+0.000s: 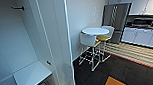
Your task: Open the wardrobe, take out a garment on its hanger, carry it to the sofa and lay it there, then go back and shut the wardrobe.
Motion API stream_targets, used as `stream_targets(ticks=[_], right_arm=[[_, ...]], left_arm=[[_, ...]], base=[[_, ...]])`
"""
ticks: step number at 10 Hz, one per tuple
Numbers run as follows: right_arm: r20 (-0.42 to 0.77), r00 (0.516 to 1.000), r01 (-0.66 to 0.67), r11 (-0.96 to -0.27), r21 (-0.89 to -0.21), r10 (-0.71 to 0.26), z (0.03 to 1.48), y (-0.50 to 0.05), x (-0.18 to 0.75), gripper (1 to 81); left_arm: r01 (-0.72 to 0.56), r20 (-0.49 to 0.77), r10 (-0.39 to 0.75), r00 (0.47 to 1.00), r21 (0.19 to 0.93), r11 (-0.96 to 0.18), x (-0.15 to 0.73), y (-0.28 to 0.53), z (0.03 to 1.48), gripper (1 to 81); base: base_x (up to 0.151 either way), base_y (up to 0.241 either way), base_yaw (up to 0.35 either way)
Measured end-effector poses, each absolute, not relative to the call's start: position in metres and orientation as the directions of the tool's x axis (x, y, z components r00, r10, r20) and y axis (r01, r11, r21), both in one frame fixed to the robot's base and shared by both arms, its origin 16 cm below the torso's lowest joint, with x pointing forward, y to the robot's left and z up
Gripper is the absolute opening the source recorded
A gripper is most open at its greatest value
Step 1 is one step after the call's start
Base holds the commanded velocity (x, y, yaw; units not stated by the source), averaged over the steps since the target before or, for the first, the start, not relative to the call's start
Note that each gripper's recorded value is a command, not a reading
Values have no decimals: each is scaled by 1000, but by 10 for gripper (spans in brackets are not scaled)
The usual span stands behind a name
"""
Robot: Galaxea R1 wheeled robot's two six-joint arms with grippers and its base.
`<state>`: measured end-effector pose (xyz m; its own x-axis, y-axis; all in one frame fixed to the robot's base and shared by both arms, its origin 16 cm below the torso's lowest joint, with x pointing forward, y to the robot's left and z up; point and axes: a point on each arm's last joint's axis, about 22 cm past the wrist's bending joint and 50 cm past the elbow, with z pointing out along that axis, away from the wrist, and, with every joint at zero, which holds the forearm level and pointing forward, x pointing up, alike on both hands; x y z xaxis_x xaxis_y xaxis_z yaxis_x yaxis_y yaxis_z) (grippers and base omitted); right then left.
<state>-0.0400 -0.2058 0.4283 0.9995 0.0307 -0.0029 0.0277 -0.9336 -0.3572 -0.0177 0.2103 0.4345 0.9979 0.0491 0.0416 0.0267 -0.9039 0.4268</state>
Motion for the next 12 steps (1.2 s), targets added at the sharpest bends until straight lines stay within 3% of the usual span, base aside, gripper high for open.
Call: stream_targets(ticks=[12], right_arm=[[-6,1000,25,-932,-363,29,428,-197,-43,811]], left_arm=[[22,41,44,998,428,-904,-17,205,434,811]], base=[[0,0,306]])
